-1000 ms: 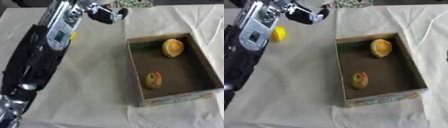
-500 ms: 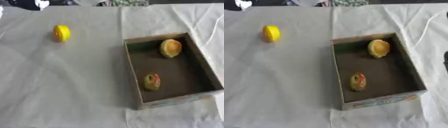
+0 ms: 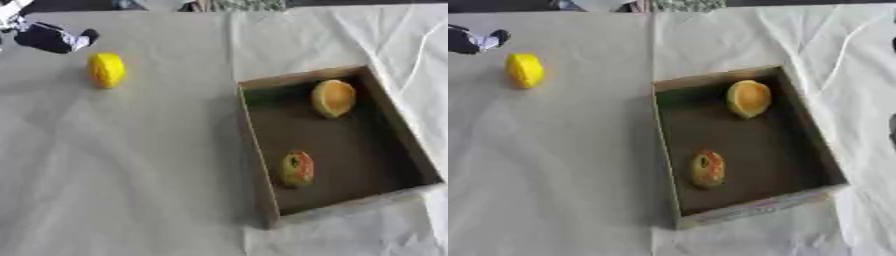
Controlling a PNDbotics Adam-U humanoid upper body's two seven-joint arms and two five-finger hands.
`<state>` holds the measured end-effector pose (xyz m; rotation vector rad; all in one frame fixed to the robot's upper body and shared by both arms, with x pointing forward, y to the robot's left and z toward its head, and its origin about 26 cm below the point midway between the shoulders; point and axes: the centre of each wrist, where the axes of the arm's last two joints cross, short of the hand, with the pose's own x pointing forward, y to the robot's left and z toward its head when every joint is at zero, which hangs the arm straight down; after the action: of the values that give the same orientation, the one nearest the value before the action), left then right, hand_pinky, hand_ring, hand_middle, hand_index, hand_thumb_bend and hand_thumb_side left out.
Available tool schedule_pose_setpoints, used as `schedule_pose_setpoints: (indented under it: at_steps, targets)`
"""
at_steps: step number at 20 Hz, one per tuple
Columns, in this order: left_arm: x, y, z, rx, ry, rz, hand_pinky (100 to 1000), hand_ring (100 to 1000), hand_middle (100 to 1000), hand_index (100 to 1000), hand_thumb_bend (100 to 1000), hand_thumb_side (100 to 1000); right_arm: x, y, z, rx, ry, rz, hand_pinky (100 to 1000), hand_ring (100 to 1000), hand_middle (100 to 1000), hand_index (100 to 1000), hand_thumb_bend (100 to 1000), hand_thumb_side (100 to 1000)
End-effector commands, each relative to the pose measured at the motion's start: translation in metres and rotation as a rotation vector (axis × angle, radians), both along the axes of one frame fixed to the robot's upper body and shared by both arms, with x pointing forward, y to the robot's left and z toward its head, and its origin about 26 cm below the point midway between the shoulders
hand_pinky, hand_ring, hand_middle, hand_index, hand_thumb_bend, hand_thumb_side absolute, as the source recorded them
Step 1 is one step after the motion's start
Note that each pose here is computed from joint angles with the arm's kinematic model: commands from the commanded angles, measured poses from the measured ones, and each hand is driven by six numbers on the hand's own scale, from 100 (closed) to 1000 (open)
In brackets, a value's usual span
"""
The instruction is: Pick up objects on the table and place them in the box.
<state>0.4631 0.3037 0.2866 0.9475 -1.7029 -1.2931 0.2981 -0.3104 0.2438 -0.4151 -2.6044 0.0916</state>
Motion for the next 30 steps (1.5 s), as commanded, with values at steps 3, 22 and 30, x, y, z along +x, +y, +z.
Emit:
schedule_pose_setpoints:
  at_steps: [3,22,30]
  targets:
    - [-0.003,0.018,0.022,0.040,-0.001,0.034,907,907,862,925,514,351,-0.003,-0.002,0.009,-0.033,-0.024,-0.014,881,785,680,760,100,535]
    - [0.015,0.006,0.004,0.032,0.154,0.034,896,908,855,929,428,100,-0.001,0.004,0.011,-0.028,-0.018,0.016,885,783,673,757,100,536]
    - [0.019,0.003,0.000,0.089,0.241,0.048,867,891,823,911,429,100,-0.001,0.006,0.012,-0.023,-0.021,0.029,886,781,670,756,100,539]
